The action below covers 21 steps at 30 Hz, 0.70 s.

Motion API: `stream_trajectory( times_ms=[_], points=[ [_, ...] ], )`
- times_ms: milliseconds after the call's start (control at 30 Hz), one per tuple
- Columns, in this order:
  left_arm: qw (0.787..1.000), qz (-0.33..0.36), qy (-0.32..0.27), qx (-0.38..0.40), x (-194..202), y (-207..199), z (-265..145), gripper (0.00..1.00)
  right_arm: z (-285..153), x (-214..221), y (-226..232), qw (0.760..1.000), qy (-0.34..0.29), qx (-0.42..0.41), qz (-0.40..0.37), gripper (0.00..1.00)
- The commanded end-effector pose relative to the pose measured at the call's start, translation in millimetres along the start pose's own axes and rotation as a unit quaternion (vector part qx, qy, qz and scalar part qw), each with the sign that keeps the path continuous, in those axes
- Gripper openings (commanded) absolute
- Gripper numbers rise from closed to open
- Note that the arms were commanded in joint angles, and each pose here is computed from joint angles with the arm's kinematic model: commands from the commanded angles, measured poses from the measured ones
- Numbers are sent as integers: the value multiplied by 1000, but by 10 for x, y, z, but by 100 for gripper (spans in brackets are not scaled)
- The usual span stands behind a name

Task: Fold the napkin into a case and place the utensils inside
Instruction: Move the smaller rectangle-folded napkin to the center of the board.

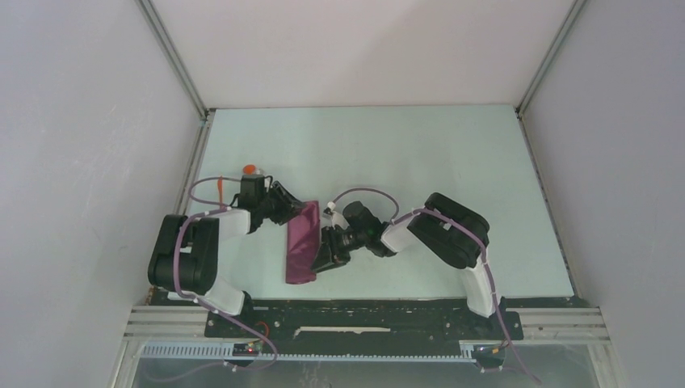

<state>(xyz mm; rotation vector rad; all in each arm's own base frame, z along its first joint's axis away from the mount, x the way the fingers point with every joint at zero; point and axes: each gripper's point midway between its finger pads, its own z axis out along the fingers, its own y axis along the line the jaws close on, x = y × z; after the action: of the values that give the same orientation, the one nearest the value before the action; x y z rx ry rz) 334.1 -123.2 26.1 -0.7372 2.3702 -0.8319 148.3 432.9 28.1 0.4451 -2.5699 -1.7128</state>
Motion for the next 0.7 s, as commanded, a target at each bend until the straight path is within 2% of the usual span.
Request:
stream_trajectory(
  times_ms=[0,200,300,400,500,600,667],
  points=[
    [998,35,-42,4,-227,-175,-170,53,71,-243,0,1000,-25,-4,8,42],
    [995,66,-77,23,-419,-549,-622,70,247,-299,118,1000,-19,-13,-1,41],
    [992,79,-99,-1,-563,-585,-811,83,268,-342,196,1000,-20,-21,-10,44],
    [989,76,-112,-53,-753,-428,-928,86,124,-416,155,1000,-26,6,-6,51],
    [981,65,-128,-131,-1067,-148,-989,86,-213,-408,55,994,-35,96,-41,61],
    [954,99,-125,-254,-1403,196,-978,84,-577,-345,-82,979,-42,182,-87,64],
    [928,121,-121,-331,-1635,364,-976,79,-781,-328,-87,974,-46,198,-102,65]
  ],
)
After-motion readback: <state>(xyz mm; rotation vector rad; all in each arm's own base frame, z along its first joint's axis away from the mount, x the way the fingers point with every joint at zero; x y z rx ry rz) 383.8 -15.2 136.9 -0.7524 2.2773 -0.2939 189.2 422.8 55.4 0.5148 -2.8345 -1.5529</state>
